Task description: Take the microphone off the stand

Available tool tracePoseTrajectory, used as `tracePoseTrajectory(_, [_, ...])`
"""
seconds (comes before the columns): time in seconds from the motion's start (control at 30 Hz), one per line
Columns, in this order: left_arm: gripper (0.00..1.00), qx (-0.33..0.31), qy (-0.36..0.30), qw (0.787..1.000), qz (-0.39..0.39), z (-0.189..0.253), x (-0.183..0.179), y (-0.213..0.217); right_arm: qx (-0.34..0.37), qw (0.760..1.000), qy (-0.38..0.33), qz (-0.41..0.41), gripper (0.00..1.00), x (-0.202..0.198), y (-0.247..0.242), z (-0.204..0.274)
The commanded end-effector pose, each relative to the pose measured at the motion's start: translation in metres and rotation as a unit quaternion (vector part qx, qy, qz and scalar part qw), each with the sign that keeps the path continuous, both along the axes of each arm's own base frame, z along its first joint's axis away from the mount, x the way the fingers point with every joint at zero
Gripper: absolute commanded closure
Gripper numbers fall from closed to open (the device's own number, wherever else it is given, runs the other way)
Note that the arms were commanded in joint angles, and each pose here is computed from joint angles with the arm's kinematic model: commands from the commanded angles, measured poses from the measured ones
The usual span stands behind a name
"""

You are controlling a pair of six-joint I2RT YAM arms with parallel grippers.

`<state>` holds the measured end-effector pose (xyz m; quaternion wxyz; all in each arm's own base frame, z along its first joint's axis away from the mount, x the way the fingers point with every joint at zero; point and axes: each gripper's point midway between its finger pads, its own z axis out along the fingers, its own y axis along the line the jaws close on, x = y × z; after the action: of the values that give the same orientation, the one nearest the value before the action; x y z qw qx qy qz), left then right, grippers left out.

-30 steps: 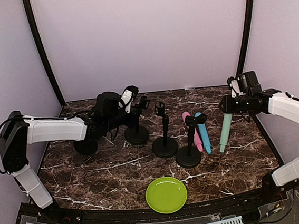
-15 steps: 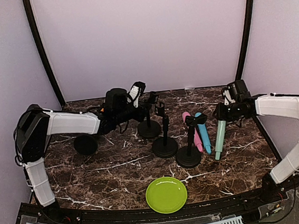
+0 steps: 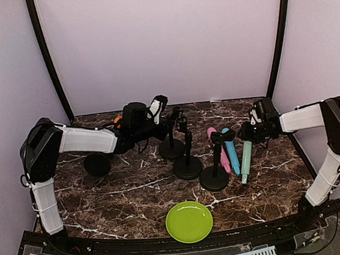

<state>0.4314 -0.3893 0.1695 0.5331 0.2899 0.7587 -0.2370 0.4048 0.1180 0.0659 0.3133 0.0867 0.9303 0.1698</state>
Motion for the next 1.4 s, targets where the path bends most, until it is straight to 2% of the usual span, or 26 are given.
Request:
tracePoseTrajectory(0.0, [0.83,-0.048,-0.034,0.998,-0.004,0.036,-0.001,-0.004,-0.003,1.0,-0.019,-0.004,0.87,0.013,0.0,-0.008])
tracePoseTrajectory(0.13, [0.68,-0.05,-0.036,0.998,0.007,0.038,-0.002,0.002,-0.002,1.0,-0.009,-0.008,0.81,0.013,0.0,-0.017])
tracePoseTrajectory(0.37, [0.51,-0.055,-0.043,0.998,0.01,0.048,-0.006,0.007,0.002,1.0,-0.007,-0.009,0.62,0.014,0.002,-0.021])
tracePoseTrajectory(0.57, [0.36,-0.063,-0.056,0.996,0.019,0.063,-0.008,0.013,0.004,1.0,-0.006,-0.011,0.51,0.015,0.002,-0.021])
tracePoseTrajectory(0.77, [0.29,-0.064,-0.068,0.995,0.026,0.077,-0.013,0.021,0.011,1.0,-0.006,-0.012,0.35,0.014,0.003,-0.021])
tracePoseTrajectory(0.97, [0.22,-0.058,-0.085,0.993,0.062,0.089,-0.016,0.041,0.013,1.0,-0.008,-0.013,0.28,0.013,0.002,-0.02])
tracePoseTrajectory(1.17, [0.19,-0.054,-0.083,0.992,0.084,0.101,-0.02,0.055,0.02,1.0,-0.016,-0.008,0.23,0.013,0.003,-0.015])
tracePoseTrajectory(1.3, [0.16,-0.057,-0.083,0.988,0.113,0.117,-0.034,0.08,0.029,0.999,-0.043,0.006,0.14,0.01,0.007,0.002])
tracePoseTrajectory(1.37, [0.13,-0.037,-0.072,0.988,0.13,0.114,-0.042,0.095,0.029,0.998,-0.055,0.011,0.1,0.009,0.007,0.012])
